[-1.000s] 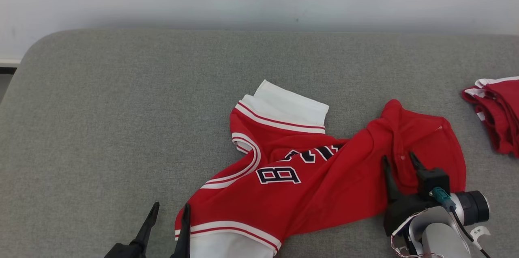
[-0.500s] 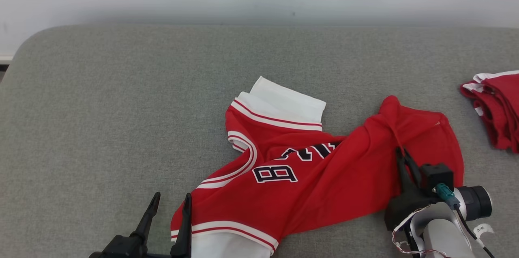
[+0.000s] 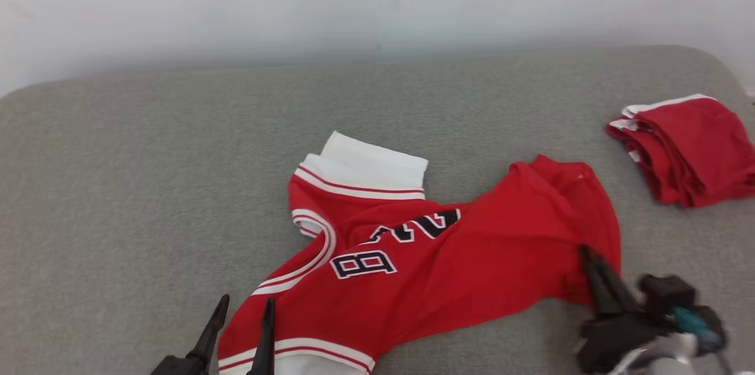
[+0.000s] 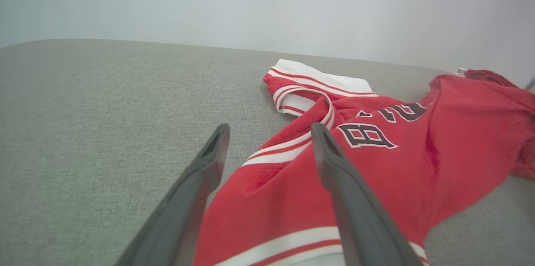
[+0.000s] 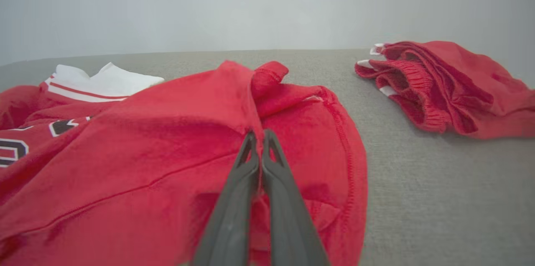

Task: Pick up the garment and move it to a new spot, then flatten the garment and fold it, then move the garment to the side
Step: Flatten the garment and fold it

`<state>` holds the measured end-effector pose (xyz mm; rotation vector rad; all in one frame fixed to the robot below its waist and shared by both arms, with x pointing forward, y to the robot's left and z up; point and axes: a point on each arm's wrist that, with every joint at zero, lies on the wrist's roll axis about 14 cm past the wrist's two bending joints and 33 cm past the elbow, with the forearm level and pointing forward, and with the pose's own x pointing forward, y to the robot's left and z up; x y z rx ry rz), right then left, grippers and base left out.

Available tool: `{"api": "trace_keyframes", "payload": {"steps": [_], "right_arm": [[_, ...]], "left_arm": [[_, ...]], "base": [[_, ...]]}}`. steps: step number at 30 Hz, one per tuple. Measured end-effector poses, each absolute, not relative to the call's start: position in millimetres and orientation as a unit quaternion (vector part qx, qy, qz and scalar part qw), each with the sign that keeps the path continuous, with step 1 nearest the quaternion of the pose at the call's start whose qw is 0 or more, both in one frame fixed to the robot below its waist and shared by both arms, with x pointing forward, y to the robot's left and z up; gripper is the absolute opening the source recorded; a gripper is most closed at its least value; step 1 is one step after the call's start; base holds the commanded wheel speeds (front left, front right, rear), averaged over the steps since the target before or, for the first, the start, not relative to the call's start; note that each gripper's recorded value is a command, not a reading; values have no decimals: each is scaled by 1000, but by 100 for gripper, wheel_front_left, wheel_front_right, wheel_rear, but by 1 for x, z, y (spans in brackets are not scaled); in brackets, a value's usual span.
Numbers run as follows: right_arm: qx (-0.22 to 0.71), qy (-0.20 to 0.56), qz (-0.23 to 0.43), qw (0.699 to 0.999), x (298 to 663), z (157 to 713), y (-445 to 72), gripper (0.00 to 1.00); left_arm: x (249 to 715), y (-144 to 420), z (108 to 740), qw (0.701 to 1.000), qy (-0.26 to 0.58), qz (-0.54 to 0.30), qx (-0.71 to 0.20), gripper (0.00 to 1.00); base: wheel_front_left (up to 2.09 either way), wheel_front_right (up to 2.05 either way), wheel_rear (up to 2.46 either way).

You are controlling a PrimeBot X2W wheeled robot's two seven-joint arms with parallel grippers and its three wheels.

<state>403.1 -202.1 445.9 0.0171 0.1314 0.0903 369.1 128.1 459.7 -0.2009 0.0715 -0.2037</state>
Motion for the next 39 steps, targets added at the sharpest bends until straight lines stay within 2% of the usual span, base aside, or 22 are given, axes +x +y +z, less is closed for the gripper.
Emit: {"api": "trace_keyframes", "payload": {"steps": [5,12,13,14,15,19,26,32,39], "right_arm": [[1,80,17,997,371,444,-249,0],[19,151,32,988,320,409,-255,0],[24,157,25,987,317,407,-261,21],[21,166,11,986,312,403,-271,73],[15,176,4,984,308,399,-280,100],[1,177,-35,984,307,401,-308,100],[-30,128,-69,989,334,426,-324,100],[-38,116,-35,992,369,423,-295,100],[-41,137,-11,990,389,402,-277,100]], "left_arm": [[374,110,459,986,38,-128,-102,100],[384,93,455,982,45,-155,-100,100],[385,93,453,981,49,-157,-98,100],[385,92,451,981,51,-159,-97,100],[387,91,450,981,53,-161,-97,100],[398,87,449,980,52,-166,-95,100],[441,90,458,982,32,-163,-84,100],[498,82,461,982,27,-176,-70,100],[532,84,417,975,110,-189,-34,100]], "base": [[0,0,0],[0,0,0],[0,0,0],[0,0,0],[0,0,0],[0,0,0],[0,0,0],[0,0,0],[0,0,0]]}}
